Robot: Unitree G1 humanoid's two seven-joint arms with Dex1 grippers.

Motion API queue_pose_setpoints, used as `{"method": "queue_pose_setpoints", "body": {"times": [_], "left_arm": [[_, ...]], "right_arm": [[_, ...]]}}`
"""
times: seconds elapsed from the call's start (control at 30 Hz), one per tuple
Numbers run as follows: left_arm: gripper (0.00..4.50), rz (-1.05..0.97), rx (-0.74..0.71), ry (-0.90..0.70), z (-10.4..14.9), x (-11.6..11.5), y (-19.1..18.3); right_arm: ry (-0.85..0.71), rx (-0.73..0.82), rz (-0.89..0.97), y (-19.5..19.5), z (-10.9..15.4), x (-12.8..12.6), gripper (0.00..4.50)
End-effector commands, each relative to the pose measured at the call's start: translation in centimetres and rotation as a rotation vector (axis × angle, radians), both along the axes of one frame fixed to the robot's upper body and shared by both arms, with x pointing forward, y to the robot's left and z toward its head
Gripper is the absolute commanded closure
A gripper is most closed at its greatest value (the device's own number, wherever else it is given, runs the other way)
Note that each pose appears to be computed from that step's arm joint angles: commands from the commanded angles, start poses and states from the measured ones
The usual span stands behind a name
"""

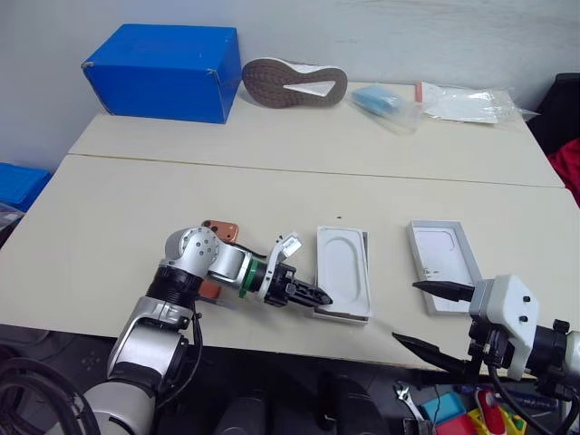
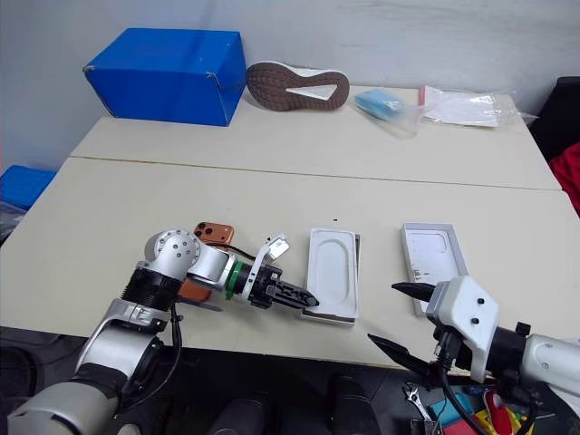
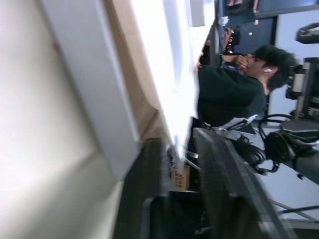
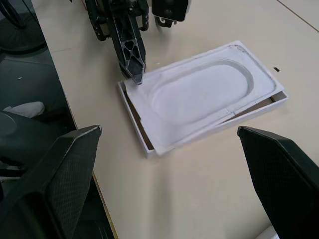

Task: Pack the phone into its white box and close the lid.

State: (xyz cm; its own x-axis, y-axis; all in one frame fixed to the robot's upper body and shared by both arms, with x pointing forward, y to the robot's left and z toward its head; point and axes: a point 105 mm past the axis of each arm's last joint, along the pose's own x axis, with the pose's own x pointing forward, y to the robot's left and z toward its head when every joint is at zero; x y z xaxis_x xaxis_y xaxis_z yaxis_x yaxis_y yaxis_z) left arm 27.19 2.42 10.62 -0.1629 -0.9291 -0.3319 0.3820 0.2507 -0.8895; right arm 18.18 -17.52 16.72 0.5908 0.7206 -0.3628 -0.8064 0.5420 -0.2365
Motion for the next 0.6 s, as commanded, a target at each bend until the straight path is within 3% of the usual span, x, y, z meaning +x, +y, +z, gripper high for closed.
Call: {"method": "queue_pose_setpoints", "body": {"times": [0.03, 0.27, 0.4, 0.6], "left_arm": [[2.22, -0.028, -0.02, -0.015, 0.8, -0.3, -0.1], [0.11, -0.07, -0.041, -0.048, 2.0, -0.8, 0.6], [0.05, -0.111, -0.026, -0.101, 2.5, -1.5, 1.4], [0.05, -0.125, -0.116, -0.136, 4.8, -1.3, 1.7]], "right_arm": [[-0.019, 0.001, 0.033, 0.7, 0.3, -0.2, 0.0], [-0.017, 0.004, 0.039, 1.0, 0.2, -0.1, 0.0], [-0.021, 0.001, 0.042, 0.9, 0.2, 0.0, 0.0], [-0.024, 0.002, 0.051, 1.0, 0.2, 0.2, 0.0]]}}
